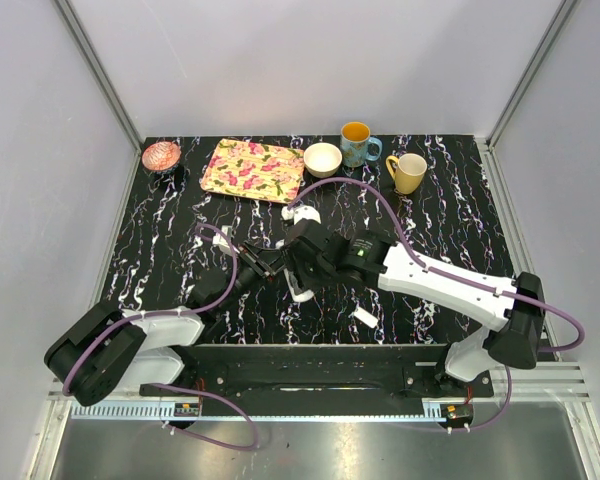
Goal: Load the batteries into the remote control
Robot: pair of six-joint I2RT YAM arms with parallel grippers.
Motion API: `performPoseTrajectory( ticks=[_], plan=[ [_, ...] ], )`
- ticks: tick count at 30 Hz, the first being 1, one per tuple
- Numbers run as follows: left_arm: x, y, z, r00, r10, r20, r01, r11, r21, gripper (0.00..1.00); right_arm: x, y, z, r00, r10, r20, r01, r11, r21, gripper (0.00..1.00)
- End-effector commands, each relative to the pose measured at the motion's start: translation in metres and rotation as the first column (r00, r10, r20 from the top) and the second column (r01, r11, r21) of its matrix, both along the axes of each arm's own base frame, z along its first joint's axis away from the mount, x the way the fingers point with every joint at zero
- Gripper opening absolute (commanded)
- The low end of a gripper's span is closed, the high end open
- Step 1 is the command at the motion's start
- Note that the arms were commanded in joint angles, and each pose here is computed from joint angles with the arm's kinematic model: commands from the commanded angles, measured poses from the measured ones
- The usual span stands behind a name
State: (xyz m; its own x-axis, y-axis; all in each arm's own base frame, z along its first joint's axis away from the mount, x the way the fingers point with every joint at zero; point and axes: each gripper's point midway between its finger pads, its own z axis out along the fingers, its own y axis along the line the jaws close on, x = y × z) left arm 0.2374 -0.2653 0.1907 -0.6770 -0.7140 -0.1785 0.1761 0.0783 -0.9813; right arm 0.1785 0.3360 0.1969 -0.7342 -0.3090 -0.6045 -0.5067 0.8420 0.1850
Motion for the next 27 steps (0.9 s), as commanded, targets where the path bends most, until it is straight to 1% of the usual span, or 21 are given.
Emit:
performPoseTrajectory(
  ticks=[1,2,3,4,5,10,13,14,15,17,20,23,25,27],
  plan=[
    [-0.001,0.001,0.033,0.997,0.006,0.080,0.001,0.996,-0.088,0.00,0.010,-0.006,0.030,0.994,-0.058,0.090,0.052,0.996,0.072,0.64],
    [-0.001,0.001,0.031,0.997,0.008,0.078,-0.001,0.996,-0.085,0.00,0.011,-0.009,0.033,0.992,-0.069,0.102,0.060,0.995,0.084,0.66],
    [-0.001,0.002,0.030,0.997,0.012,0.074,-0.006,0.997,-0.083,0.00,0.010,-0.012,0.041,0.991,-0.073,0.113,0.061,0.992,0.108,0.35],
    [-0.001,0.003,0.029,0.997,0.013,0.075,-0.007,0.996,-0.084,0.00,0.009,-0.014,0.039,0.990,-0.077,0.117,0.064,0.992,0.108,0.00],
    [-0.001,0.002,0.030,0.997,0.012,0.074,-0.005,0.996,-0.087,0.00,0.010,-0.017,0.039,0.989,-0.093,0.118,0.080,0.991,0.110,0.00],
    [-0.002,0.002,0.033,0.997,0.004,0.080,0.004,0.995,-0.095,0.00,0.003,-0.014,0.034,0.995,-0.067,0.079,0.058,0.992,0.111,0.00],
    [-0.003,0.002,0.033,0.997,0.002,0.079,0.005,0.996,-0.094,0.00,0.001,-0.008,0.036,0.996,-0.045,0.072,0.035,0.990,0.133,0.00],
    [-0.003,0.002,0.032,0.997,0.002,0.079,0.005,0.996,-0.092,0.00,0.001,-0.005,0.038,0.997,-0.039,0.074,0.028,0.989,0.146,0.20],
    [-0.002,0.002,0.032,0.997,0.006,0.077,0.001,0.996,-0.090,0.00,-0.001,-0.003,0.040,0.997,-0.024,0.070,0.013,0.987,0.157,0.30],
    [-0.003,0.002,0.032,0.997,0.006,0.077,0.001,0.996,-0.090,0.00,-0.001,0.000,0.043,0.997,-0.015,0.071,0.003,0.986,0.168,0.43],
    [-0.003,0.003,0.032,0.997,0.007,0.078,0.000,0.996,-0.089,0.00,-0.003,0.005,0.043,0.998,0.002,0.064,-0.013,0.986,0.167,0.43],
    [-0.003,0.002,0.030,0.997,0.005,0.074,0.001,0.996,-0.085,0.00,-0.004,0.009,0.040,0.998,0.020,0.055,-0.028,0.986,0.165,0.41],
    [-0.003,0.002,0.031,0.997,0.004,0.075,0.002,0.996,-0.086,0.00,-0.004,0.011,0.036,0.999,0.028,0.047,-0.035,0.987,0.157,0.37],
    [-0.003,0.002,0.031,0.997,0.004,0.075,0.002,0.996,-0.086,0.00,-0.005,0.013,0.034,0.999,0.034,0.039,-0.040,0.987,0.154,0.37]
  ],
)
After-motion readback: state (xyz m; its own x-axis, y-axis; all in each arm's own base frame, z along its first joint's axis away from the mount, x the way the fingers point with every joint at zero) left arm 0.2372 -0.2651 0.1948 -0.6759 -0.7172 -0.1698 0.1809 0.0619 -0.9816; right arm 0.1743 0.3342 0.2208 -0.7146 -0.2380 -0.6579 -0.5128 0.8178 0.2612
